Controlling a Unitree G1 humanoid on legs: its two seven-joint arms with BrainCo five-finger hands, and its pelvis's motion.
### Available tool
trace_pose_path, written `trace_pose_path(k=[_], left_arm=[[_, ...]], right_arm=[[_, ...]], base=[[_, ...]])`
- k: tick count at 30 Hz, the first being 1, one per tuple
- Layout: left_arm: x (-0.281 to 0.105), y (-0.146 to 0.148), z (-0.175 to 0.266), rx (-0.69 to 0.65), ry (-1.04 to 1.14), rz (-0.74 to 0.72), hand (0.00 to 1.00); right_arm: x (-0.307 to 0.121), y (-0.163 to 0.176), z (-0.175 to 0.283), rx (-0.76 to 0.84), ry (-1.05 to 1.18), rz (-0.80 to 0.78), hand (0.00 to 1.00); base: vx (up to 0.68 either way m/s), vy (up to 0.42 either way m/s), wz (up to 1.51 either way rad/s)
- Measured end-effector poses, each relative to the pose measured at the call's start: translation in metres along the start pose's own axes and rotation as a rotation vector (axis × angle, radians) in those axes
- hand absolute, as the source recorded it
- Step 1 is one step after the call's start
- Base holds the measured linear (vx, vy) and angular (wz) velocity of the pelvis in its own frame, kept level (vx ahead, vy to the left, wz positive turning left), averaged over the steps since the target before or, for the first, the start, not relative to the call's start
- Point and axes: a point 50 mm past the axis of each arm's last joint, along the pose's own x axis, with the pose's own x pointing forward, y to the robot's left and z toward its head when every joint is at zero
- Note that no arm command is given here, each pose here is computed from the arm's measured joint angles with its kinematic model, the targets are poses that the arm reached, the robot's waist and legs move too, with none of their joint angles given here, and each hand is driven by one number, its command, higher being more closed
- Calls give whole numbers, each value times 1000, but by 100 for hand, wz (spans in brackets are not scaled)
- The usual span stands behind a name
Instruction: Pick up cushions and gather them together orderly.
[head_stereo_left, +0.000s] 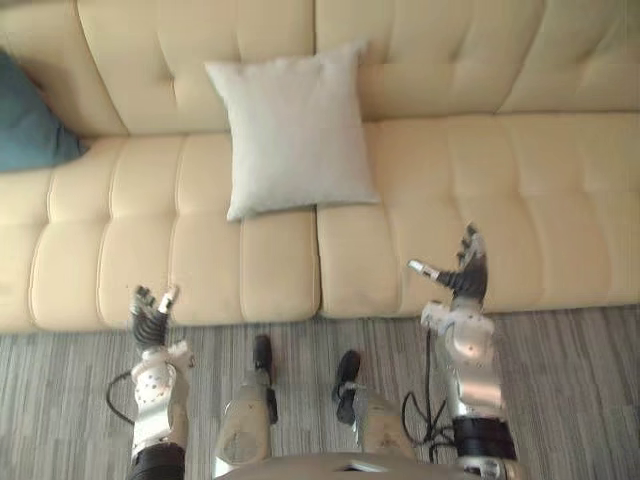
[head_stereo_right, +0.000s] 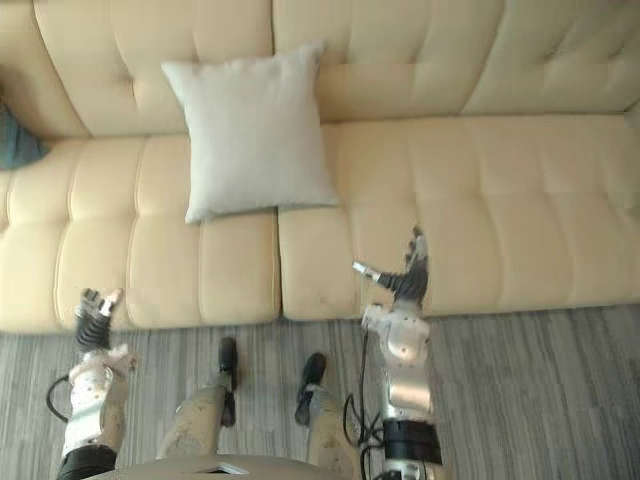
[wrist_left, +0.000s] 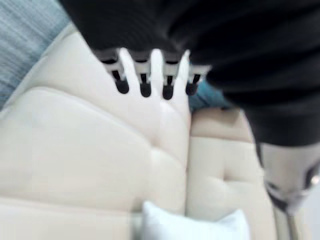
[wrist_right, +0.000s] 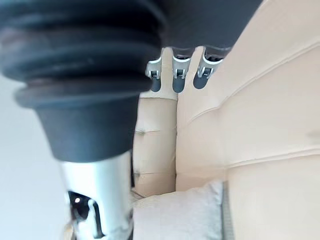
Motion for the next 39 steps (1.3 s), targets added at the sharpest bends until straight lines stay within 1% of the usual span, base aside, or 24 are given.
trace_pose_path(k=[2, 4, 6, 7, 11, 14, 19, 25, 26, 30, 32, 34, 37, 39], left_arm=[[-8, 1, -28, 62, 114, -26, 0], [-19, 5, -61, 152, 265, -51, 0], [-27, 7, -81, 208, 356, -68, 0], [-35, 11, -95, 239, 429, -77, 0], [-49, 18, -116, 313, 540, -97, 0], [-51, 23, -120, 345, 569, -96, 0], [-50, 22, -121, 355, 576, -100, 0], [-36, 3, -108, 339, 508, -133, 0], [-43, 4, -113, 332, 530, -128, 0], [-47, -5, -116, 312, 540, -145, 0], [-47, -2, -116, 326, 541, -144, 0], [-42, 6, -112, 355, 528, -135, 0], [-40, 7, -111, 385, 518, -129, 0], [-38, 7, -109, 382, 513, -122, 0]], right_arm=[[-13, -2, -27, -44, 109, 17, 0], [-27, -3, -62, -105, 260, 45, 0], [-37, -5, -83, -146, 361, 57, 0], [-47, -8, -101, -166, 451, 63, 0], [-74, -18, -135, -197, 640, 68, 0], [-90, -21, -152, -217, 751, 75, 0], [-96, -22, -158, -226, 791, 80, 0], [-81, -10, -152, -172, 761, 54, 0], [-83, -11, -152, -162, 768, 39, 0], [-89, -23, -155, -178, 790, -6, 0], [-95, -12, -158, -141, 818, 1, 0], [-109, -9, -164, -132, 866, 3, 0], [-108, -8, -163, -132, 870, 2, 0], [-107, -7, -163, -131, 866, 4, 0]], base=[[10, 16, -20], [-2, 13, -21], [-10, 18, -19], [-4, 23, -11], [1, 27, -3], [13, 43, 0], [-1, 1, 9], [-103, -18, 21], [-86, 35, 5], [-111, 172, 1], [-118, 112, -18], [-138, 98, -3], [-126, 47, -32], [-136, -4, -43]])
